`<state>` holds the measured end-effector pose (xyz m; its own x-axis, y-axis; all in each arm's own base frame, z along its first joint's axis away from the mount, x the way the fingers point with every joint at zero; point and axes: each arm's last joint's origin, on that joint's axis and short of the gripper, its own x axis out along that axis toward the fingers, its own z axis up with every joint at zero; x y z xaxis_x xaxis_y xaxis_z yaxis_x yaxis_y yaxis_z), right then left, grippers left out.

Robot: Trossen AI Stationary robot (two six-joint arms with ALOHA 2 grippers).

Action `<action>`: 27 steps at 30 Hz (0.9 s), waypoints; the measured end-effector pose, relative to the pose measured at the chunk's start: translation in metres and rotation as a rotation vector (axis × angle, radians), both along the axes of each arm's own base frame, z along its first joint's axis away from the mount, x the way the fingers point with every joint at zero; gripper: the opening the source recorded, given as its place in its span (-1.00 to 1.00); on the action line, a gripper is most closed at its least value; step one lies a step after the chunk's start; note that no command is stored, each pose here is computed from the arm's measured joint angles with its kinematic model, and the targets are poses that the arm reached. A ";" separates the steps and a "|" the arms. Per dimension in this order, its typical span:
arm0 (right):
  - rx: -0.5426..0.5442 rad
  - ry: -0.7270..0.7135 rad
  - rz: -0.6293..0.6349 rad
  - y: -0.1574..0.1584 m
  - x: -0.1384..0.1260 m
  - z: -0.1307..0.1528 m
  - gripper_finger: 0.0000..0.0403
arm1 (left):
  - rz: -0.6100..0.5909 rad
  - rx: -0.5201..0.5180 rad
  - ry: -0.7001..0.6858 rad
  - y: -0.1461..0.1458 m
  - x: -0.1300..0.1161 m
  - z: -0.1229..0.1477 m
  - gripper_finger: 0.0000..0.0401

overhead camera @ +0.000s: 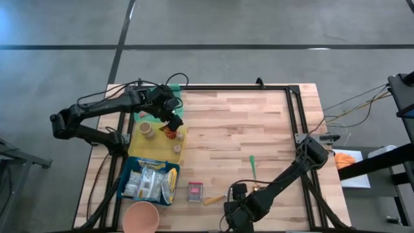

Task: Pick & Place Food Item
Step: Put the white seasoning bottle into the yellow bin

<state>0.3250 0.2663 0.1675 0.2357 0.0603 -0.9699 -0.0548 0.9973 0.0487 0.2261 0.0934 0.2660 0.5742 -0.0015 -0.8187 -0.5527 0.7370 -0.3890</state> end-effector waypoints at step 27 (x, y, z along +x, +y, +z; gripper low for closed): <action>-0.017 0.066 -0.110 0.011 -0.026 0.003 0.30 | 0.003 -0.003 0.000 0.000 0.000 0.000 0.11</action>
